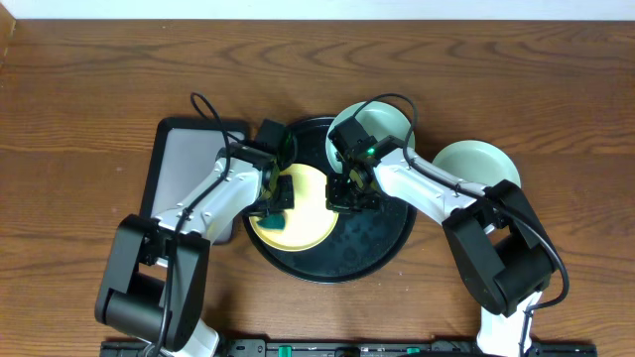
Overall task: Clean dirty plates on tray and stack at the side
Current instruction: 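Scrub the yellow plate with the sponge while right gripper holds its rim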
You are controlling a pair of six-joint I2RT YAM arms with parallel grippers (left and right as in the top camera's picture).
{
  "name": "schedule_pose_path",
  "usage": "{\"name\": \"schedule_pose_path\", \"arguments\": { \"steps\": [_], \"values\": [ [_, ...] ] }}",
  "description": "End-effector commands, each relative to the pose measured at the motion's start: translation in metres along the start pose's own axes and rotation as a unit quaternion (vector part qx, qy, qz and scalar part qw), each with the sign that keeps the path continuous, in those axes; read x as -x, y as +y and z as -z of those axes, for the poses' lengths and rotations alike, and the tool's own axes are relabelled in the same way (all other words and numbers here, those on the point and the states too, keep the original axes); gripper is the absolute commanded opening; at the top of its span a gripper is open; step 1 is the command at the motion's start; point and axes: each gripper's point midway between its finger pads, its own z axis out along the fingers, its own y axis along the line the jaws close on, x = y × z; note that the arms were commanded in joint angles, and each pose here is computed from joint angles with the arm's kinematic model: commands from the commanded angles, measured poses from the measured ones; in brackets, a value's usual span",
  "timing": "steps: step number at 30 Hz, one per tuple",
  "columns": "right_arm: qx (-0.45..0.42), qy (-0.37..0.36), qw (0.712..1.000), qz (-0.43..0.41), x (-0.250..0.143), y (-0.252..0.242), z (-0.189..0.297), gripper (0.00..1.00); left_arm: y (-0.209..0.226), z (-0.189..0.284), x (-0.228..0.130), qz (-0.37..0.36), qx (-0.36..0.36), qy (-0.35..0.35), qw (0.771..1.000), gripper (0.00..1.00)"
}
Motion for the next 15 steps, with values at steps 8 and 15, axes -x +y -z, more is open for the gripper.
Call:
{"name": "schedule_pose_path", "arguments": {
  "steps": [8,15],
  "values": [
    [-0.002,0.002,1.000,-0.001,0.005,-0.004,-0.003,0.01,0.024,-0.002,0.030,-0.004,0.076,-0.070,0.995,0.07],
    [-0.002,0.002,1.000,-0.002,0.006,-0.004,-0.003,0.01,0.038,-0.001,0.017,0.041,0.113,-0.054,0.991,0.08]
  ]
}}
